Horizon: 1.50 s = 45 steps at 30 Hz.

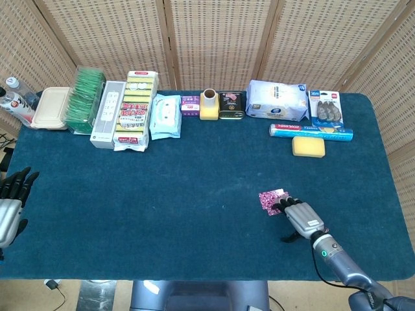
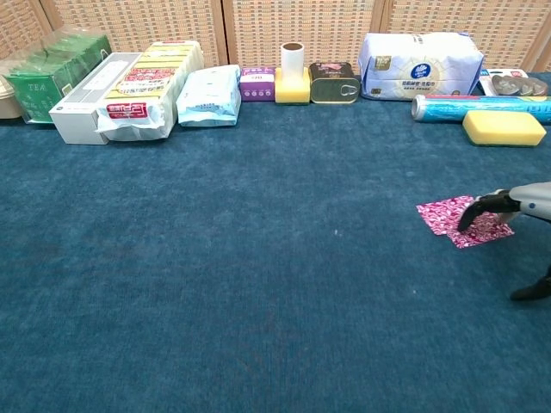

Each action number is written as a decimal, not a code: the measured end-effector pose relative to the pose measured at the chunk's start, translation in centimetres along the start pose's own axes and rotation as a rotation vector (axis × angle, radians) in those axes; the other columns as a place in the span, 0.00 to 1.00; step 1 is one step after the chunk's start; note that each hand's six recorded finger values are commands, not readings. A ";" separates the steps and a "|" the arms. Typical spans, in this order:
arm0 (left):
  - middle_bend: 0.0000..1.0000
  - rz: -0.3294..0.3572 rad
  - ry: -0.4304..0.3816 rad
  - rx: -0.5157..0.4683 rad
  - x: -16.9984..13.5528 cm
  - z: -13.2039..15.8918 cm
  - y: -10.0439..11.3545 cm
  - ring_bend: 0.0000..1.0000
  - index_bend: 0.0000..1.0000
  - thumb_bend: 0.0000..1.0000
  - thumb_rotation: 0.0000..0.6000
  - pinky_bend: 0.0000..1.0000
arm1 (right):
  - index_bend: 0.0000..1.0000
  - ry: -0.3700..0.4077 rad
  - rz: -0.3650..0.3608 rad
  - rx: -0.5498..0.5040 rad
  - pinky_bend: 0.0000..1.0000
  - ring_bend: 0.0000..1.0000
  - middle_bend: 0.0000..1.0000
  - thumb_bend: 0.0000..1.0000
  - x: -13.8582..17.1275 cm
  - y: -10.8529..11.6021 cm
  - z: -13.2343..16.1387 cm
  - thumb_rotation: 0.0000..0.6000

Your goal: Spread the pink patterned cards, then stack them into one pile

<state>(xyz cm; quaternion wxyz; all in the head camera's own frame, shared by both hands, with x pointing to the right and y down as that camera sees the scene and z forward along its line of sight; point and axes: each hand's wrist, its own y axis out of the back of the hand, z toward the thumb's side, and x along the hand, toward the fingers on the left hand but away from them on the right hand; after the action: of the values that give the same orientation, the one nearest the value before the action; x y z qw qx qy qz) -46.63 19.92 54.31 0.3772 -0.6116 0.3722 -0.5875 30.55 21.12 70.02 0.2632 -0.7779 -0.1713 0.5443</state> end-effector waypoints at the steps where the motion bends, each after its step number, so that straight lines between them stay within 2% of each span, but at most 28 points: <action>1: 0.00 0.000 0.000 -0.001 0.0 0.0 0.0 0.00 0.00 0.09 1.00 0.08 | 0.23 0.004 -0.001 -0.002 0.19 0.12 0.19 0.00 -0.2 0.1 0.3 0.91; 22: 0.00 0.001 -0.003 -0.001 -0.1 0.0 0.0 0.00 0.00 0.09 1.00 0.08 | 0.23 0.040 -0.006 -0.002 0.19 0.12 0.17 0.00 -4.6 1.5 4.6 0.91; 36: 0.00 0.004 -0.006 -0.002 -0.5 0.1 0.0 0.00 0.00 0.09 1.00 0.08 | 0.23 0.046 -0.015 -0.079 0.19 0.11 0.16 0.00 -8.2 3.3 7.9 0.90; 45: 0.00 0.008 -0.011 -0.005 -0.7 0.2 0.0 0.00 0.00 0.09 1.00 0.08 | 0.23 0.018 -0.005 -0.082 0.18 0.10 0.15 0.00 -10.1 3.8 9.2 0.91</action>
<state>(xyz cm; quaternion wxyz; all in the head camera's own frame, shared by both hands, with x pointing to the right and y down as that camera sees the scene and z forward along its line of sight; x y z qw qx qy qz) -46.48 20.53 53.96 0.3799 -0.6143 0.3741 -0.5817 18.32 14.56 72.98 0.2339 -0.7926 -0.1930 0.5289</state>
